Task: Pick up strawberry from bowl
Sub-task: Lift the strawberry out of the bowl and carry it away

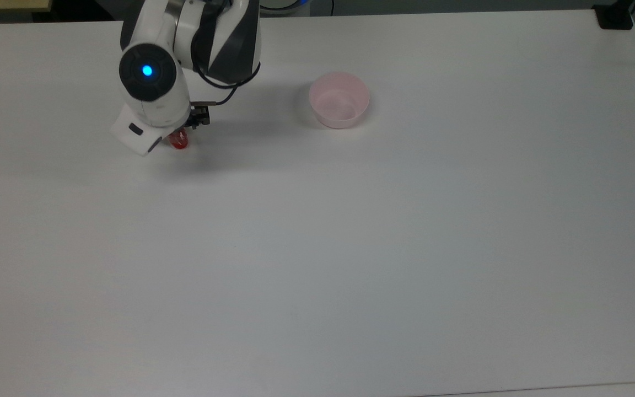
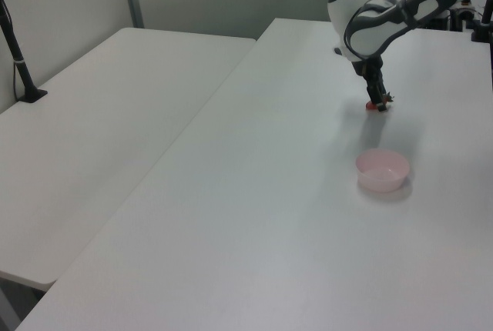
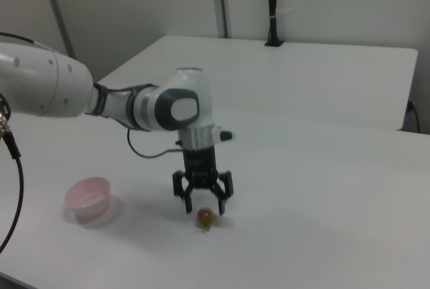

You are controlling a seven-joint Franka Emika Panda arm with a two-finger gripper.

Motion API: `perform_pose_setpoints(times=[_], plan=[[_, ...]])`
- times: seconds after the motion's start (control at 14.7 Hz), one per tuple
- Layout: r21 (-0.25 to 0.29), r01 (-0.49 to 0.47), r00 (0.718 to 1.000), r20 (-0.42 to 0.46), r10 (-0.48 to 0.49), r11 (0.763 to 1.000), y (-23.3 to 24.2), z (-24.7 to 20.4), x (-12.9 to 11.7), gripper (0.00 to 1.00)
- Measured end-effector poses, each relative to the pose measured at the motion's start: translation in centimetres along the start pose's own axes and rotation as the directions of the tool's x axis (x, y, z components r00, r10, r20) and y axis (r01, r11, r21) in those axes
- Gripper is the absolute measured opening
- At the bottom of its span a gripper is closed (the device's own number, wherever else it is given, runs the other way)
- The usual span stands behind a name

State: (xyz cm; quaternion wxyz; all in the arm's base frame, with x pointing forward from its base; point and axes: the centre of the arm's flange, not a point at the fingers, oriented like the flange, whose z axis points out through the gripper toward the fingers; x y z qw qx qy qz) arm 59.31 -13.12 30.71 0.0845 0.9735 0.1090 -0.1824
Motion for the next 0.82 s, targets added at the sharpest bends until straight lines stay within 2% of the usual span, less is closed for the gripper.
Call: perform_pose_setpoints(times=[0.14,0.2,0.27,0.48,0.54,0.61,0.82], plan=[[-0.018,-0.009,0.996,-0.09,0.008,1.0,0.6,-4.5,-0.7,1.0],[-0.024,-0.02,0.988,-0.154,0.016,1.0,1.0,-7.8,-1.9,1.0],[-0.027,-0.037,0.968,-0.249,0.029,0.999,1.7,-12.8,-4.5,1.0],[-0.019,-0.048,0.918,-0.394,0.037,0.999,1.8,-20.4,-10.3,1.0],[-0.008,-0.046,0.904,-0.425,0.038,0.999,0.2,-22.8,-11.9,1.0],[0.006,-0.059,0.899,-0.434,0.056,0.998,-1.9,-24.3,-12.6,1.0],[0.031,-0.071,0.915,-0.395,0.078,0.997,-4.7,-24.4,-11.9,1.0]])
